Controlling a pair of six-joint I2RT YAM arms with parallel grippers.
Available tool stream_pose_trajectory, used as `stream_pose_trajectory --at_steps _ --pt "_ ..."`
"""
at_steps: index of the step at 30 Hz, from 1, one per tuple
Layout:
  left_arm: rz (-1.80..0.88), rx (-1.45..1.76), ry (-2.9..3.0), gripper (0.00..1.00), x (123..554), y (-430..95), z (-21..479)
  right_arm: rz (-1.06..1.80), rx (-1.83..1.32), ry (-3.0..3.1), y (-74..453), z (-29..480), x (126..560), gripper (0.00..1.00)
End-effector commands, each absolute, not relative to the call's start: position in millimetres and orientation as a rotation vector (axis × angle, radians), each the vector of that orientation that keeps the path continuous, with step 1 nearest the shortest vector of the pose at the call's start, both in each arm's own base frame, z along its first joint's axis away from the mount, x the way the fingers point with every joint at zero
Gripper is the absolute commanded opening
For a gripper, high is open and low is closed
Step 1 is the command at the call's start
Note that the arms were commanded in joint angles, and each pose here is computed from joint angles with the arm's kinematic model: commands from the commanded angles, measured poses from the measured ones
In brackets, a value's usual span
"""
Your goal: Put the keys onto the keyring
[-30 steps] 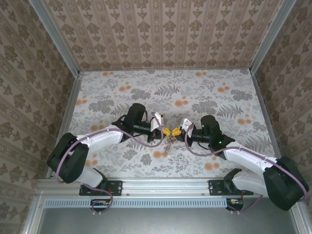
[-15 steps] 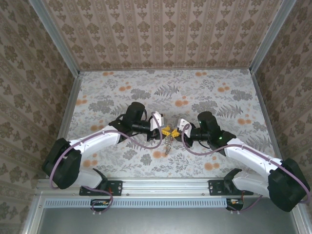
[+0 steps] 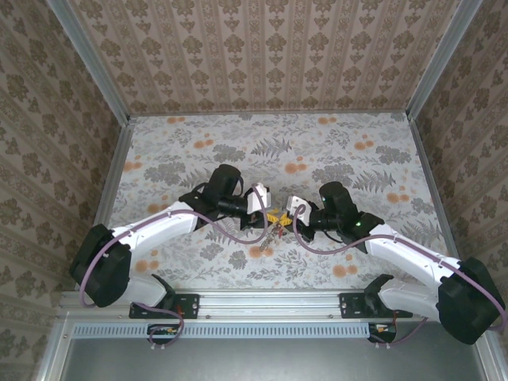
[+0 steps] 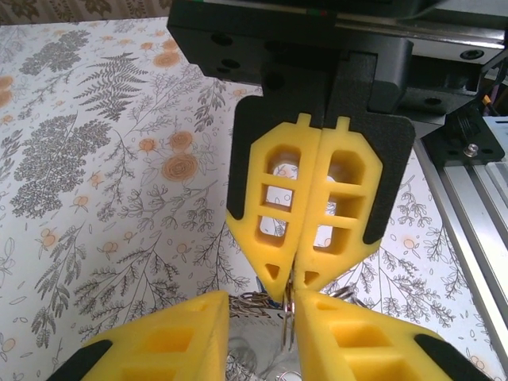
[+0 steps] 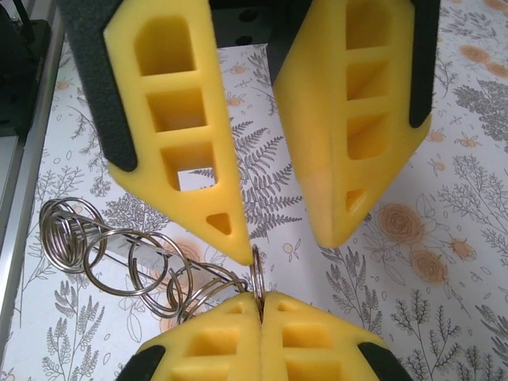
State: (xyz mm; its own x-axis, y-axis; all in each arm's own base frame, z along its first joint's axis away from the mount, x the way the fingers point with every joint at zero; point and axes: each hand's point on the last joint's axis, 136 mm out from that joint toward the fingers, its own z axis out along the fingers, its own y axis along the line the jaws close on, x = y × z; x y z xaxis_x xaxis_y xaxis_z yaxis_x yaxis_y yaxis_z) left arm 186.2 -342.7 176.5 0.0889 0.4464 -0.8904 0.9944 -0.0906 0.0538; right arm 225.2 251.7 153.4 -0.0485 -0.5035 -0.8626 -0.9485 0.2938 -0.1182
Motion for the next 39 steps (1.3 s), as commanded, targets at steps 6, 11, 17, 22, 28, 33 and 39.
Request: stream_pose_trajectory --at_steps 6,11,17,22,28,33,39 --pt "-0.951 1.662 1.396 0.29 181 -341 186 0.596 -1.319 1.625 255 174 233 0.0" --pt "-0.932 1.68 1.43 0.29 183 -340 178 0.614 -1.293 1.605 257 180 234 0.0" --pt "-0.92 1.698 1.452 0.29 184 -339 172 0.636 -1.266 1.609 258 181 234 0.0" --pt "-0.91 1.705 1.464 0.26 186 -341 167 0.665 -1.264 1.602 260 182 231 0.0" --pt "-0.901 1.722 1.465 0.14 188 -345 167 0.683 -1.294 1.599 261 180 226 0.0" --pt "-0.879 1.74 1.475 0.04 190 -345 164 0.681 -1.32 1.605 261 177 224 0.0" --pt "-0.893 1.749 1.457 0.16 187 -348 167 0.705 -1.337 1.598 263 179 222 0.0"
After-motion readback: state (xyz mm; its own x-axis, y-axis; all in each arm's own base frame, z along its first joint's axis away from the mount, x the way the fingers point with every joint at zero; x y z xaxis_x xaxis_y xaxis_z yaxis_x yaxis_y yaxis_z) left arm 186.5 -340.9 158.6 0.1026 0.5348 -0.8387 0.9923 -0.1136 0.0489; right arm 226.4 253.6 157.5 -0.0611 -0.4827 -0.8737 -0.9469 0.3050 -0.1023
